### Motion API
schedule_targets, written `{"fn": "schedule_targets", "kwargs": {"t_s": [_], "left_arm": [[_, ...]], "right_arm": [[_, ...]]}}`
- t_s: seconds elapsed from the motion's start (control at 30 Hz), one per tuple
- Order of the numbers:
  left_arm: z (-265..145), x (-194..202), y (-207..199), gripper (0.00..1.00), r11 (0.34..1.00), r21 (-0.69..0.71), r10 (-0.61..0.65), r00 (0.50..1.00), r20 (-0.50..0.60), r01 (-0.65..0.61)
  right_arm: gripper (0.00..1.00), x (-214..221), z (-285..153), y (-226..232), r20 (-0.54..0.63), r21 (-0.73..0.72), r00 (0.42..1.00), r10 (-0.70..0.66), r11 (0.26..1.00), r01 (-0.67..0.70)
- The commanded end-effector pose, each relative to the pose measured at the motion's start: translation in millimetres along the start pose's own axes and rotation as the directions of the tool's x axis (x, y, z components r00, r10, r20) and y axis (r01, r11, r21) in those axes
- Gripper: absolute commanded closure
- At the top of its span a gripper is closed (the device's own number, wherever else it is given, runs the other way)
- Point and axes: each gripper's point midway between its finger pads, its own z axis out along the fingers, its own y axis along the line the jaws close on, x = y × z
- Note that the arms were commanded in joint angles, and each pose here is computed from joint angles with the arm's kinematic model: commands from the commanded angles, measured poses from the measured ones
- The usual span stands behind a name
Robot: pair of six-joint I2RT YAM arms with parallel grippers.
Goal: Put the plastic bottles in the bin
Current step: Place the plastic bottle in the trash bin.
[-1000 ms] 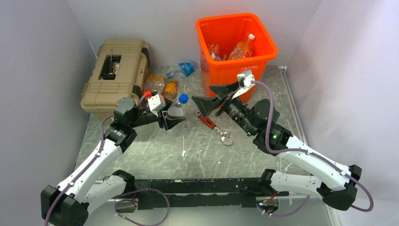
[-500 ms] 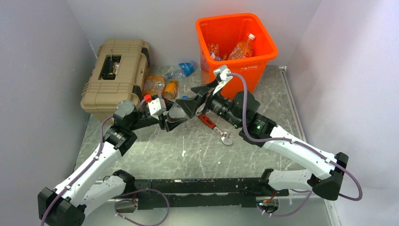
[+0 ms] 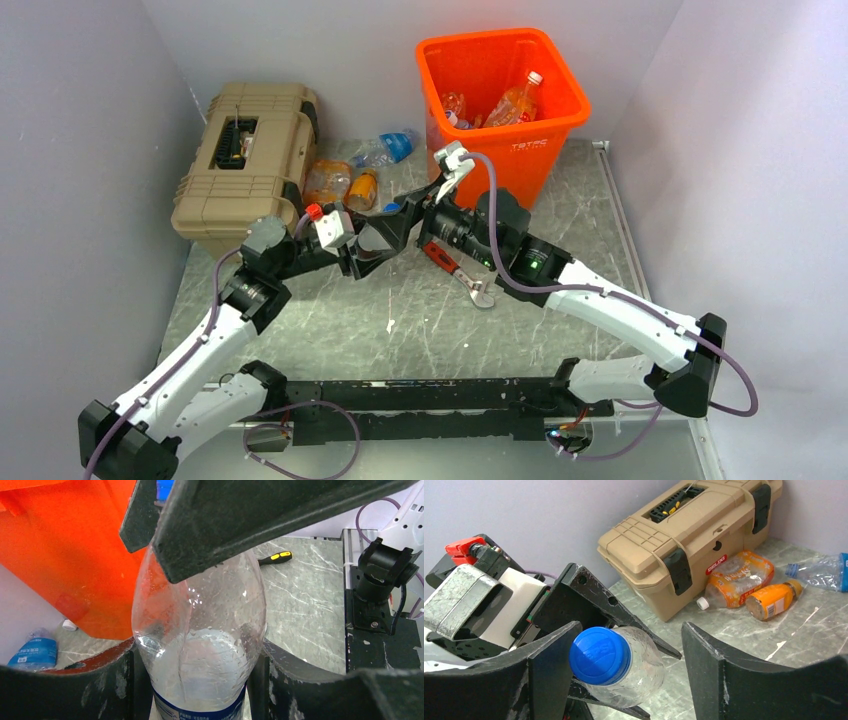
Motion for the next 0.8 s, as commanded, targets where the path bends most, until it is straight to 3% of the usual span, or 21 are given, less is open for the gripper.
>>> {"fn": "schedule_targets", "kwargs": {"t_s": [0.0,0.3,0.37,0.4,0.53,0.6,0.67,0.77], "left_arm": [[-1.9,-13.5,-0.2,0.91,0.998,-0.017,0.06,0.997,0.038,-0.06],[-1.8,-11.1,0.2,0.88,0.997,-0.032,0.068,0.997,0.031,-0.067],[-2.6,-10.3,0.1,0.84,0.997,-0.038,0.067,0.997,0.029,-0.066],[-3.1,-10.8,0.7,0.8,0.997,-0.046,0.067,0.997,0.031,-0.066],[-4.9,-11.5,1.9,0.49,0.995,-0.067,0.071,0.997,0.034,-0.068],[-4.8,-11.5,2.9,0.16,0.995,-0.074,0.065,0.997,0.03,-0.062],[-4.5,-12.1,4.0,0.03,0.995,-0.08,0.059,0.998,0.028,-0.057],[-5.5,-12.6,9.2,0.01,0.992,-0.112,0.058,0.998,0.029,-0.055]], "right_arm": [[0.28,-18.0,1.8,7.0,0.062,-0.02,0.998,0.018,1.0,-0.016],[0.72,-13.6,3.2,6.1,0.063,-0.028,0.998,0.012,1.0,-0.01],[0.9,-13.1,2.4,5.9,0.06,-0.027,0.998,0.007,1.0,-0.006],[1.0,-12.9,1.5,4.2,0.062,-0.019,0.998,0.008,1.0,-0.007],[1.0,-12.4,-2.5,-0.5,0.07,0.001,0.998,-0.005,1.0,0.004],[1.0,-11.8,-4.1,-2.1,0.068,0.008,0.998,-0.01,1.0,0.01],[1.0,-13.5,-6.8,-3.1,0.072,0.014,0.997,-0.017,1.0,0.016],[1.0,-19.8,-13.3,-6.0,0.083,0.036,0.996,-0.037,0.999,0.035]]}}
